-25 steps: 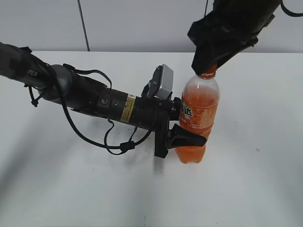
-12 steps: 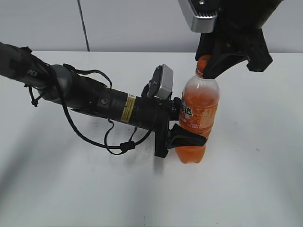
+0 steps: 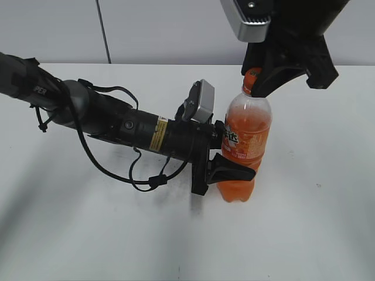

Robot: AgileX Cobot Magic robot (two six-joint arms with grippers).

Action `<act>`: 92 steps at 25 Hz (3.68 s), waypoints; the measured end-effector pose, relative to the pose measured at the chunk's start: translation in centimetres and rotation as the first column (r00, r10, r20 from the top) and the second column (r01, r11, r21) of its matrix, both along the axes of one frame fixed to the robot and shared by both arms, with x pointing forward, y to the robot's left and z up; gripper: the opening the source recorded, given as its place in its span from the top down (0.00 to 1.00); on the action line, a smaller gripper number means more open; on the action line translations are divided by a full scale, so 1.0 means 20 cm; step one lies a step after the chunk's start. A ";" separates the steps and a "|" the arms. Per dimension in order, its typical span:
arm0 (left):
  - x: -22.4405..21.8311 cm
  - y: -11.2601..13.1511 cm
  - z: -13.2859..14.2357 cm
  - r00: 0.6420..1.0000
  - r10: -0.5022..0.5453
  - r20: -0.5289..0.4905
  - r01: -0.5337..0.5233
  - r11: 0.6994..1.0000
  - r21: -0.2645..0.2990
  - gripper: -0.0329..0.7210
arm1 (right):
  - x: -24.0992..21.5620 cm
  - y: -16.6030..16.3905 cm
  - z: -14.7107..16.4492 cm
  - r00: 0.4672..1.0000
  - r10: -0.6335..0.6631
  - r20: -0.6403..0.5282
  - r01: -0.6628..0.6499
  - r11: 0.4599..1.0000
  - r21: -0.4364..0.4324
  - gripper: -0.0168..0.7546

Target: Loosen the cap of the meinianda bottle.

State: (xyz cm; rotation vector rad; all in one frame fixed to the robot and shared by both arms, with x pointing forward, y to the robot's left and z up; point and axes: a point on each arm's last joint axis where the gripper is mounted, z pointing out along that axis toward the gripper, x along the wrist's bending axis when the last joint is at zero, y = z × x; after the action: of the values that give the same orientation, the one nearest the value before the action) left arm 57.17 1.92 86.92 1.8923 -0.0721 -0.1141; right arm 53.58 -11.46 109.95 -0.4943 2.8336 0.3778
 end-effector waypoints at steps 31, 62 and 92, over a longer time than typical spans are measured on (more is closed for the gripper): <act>0.00 0.00 0.00 1.000 0.000 0.000 0.000 1.000 0.000 0.43 | -0.08 -0.10 0.18 0.811 -0.576 -0.107 0.585 0.801 0.124 0.63; 0.00 0.00 0.00 1.000 -0.002 -0.001 0.002 1.000 -0.003 0.43 | 0.27 -0.77 -0.92 -0.127 -0.931 -0.341 0.985 -0.159 0.068 0.63; 0.01 0.03 -0.01 1.000 -0.006 -0.005 0.006 1.000 0.013 0.31 | 0.30 -0.76 -1.08 -0.173 -0.921 -0.350 0.981 -0.193 0.022 0.30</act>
State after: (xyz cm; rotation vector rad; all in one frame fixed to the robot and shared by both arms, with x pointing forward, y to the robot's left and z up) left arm 57.32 2.46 86.67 1.9044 -0.0741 -0.1232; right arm 59.51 -26.76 88.40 1.9571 2.1617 0.4374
